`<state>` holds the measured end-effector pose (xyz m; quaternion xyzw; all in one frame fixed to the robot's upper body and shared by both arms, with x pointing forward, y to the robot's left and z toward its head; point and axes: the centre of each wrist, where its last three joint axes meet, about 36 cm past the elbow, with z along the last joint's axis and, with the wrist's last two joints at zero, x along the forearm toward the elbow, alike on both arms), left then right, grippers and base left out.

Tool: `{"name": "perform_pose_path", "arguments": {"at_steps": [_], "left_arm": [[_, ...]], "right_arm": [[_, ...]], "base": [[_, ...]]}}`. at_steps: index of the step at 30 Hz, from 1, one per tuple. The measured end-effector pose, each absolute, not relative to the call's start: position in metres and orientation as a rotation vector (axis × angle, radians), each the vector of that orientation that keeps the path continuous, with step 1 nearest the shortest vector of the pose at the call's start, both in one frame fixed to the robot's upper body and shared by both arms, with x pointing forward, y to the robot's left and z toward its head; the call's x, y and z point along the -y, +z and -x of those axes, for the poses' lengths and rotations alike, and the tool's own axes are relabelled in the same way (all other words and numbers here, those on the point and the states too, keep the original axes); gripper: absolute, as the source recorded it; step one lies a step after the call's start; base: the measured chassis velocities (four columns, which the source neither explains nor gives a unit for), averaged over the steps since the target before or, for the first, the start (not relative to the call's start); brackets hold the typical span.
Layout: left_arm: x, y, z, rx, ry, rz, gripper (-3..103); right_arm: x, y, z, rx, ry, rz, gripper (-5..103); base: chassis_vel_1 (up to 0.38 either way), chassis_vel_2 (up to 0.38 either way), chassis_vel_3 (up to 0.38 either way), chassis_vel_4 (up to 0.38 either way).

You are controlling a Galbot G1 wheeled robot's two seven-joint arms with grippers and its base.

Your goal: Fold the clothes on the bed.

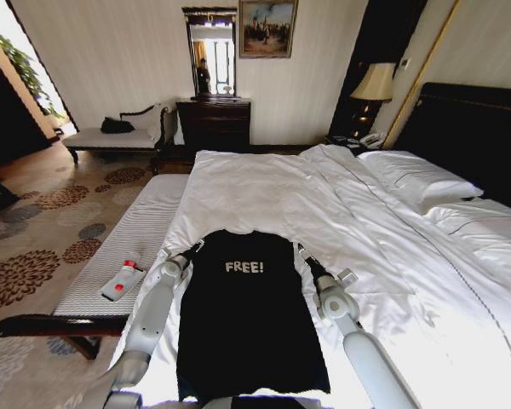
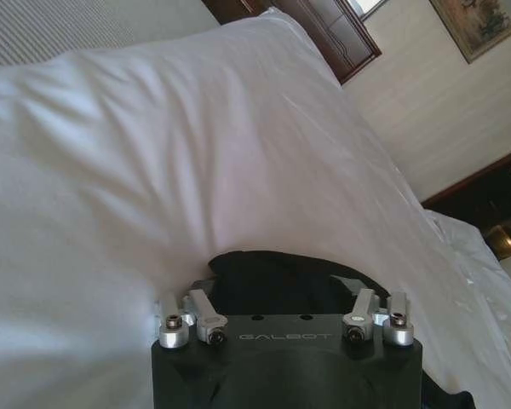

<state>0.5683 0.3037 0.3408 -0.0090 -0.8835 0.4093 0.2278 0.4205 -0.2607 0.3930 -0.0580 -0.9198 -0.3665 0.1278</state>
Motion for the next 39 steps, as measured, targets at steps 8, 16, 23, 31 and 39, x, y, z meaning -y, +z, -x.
{"name": "perform_pose_path", "arguments": {"at_steps": [8, 16, 23, 31, 39], "left_arm": [[-0.318, 0.349, -0.569, 2.470, 1.126, 0.009, 44], [-0.321, 0.347, -0.572, 2.473, 1.111, 0.016, 18], [-0.322, 0.351, -0.577, 2.483, 1.122, 0.018, 0], [-0.331, 0.370, -0.588, 2.530, 1.081, 0.039, 0], [-0.332, 0.374, -0.593, 2.543, 1.039, 0.040, 0]], "right_arm": [[0.259, 0.391, -0.421, 2.671, -1.066, 0.168, 100], [0.259, 0.392, -0.422, 2.673, -1.060, 0.167, 100], [0.263, 0.391, -0.422, 2.674, -1.046, 0.177, 100], [0.277, 0.385, -0.452, 2.648, -1.013, 0.159, 100], [0.279, 0.369, -0.501, 2.606, -1.049, -0.012, 100]], "base": [[0.000, 0.000, 0.000, 0.000], [0.000, 0.000, 0.000, 0.000], [0.000, 0.000, 0.000, 0.000], [0.000, 0.000, 0.000, 0.000], [0.000, 0.000, 0.000, 0.000]]}}
